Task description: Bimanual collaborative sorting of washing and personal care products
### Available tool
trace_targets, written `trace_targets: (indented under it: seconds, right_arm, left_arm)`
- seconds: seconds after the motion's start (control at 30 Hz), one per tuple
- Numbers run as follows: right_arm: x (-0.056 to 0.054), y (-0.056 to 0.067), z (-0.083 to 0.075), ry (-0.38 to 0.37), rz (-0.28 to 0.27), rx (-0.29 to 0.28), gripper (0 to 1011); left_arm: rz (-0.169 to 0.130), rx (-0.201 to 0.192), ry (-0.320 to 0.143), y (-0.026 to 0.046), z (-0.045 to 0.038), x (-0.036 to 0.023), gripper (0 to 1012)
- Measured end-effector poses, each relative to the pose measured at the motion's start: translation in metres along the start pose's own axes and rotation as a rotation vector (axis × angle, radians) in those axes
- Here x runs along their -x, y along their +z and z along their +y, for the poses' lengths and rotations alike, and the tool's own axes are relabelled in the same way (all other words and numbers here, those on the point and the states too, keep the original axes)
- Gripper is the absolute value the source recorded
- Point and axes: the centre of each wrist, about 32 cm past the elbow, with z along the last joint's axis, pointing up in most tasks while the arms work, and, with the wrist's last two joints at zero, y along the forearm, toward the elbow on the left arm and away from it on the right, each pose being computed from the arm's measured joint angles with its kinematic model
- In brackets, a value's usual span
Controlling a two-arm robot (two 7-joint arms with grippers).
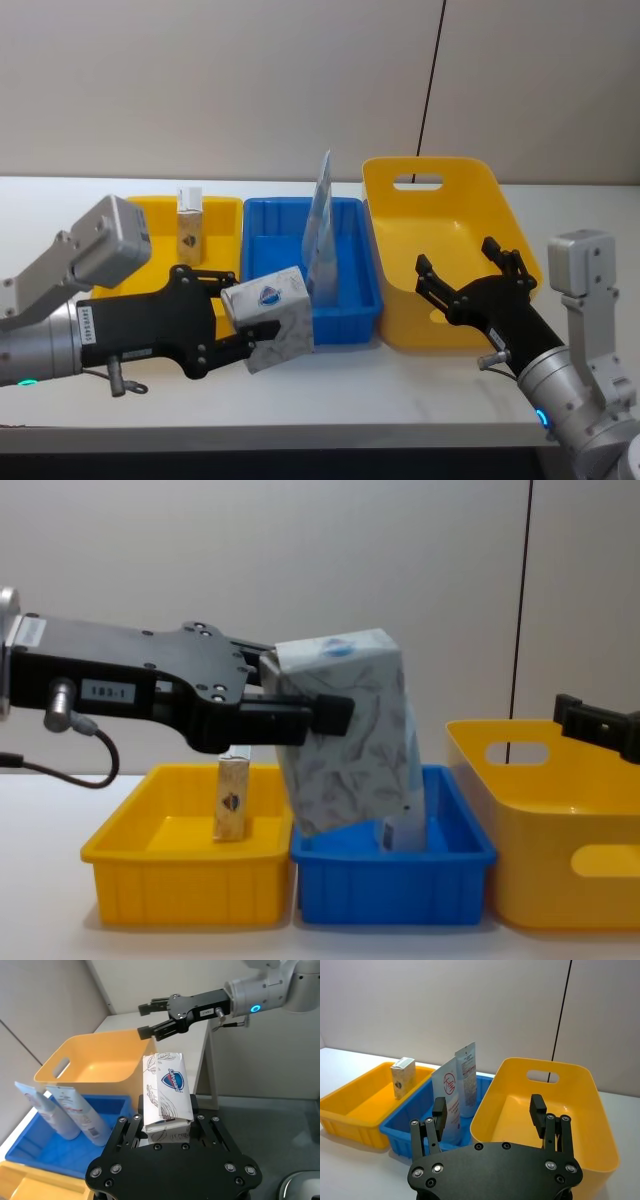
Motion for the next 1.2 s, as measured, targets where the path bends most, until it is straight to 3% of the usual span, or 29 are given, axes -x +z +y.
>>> trace_targets:
  seconds: [0.67,0.93,1.2]
  right_arm:
    - [-0.002,0.003,0.001,0.017,0.011,-0.011,1002]
    - [-0.011,0.015,0.003,0.085,0.052,-0.050,1002]
    - [-0.026,0.029,0.008,0.185,0.091,-0.088,1002]
  left_arm:
    - [-0.010,0.019,-0.061,-0.0045,-0.0056,-0.0033,387]
    - [-0.011,0.022,-0.069,-0.0050,-0.0062,-0.0037,387]
    - [-0.012,0.023,-0.073,-0.0053,-0.0066,-0.0038,387]
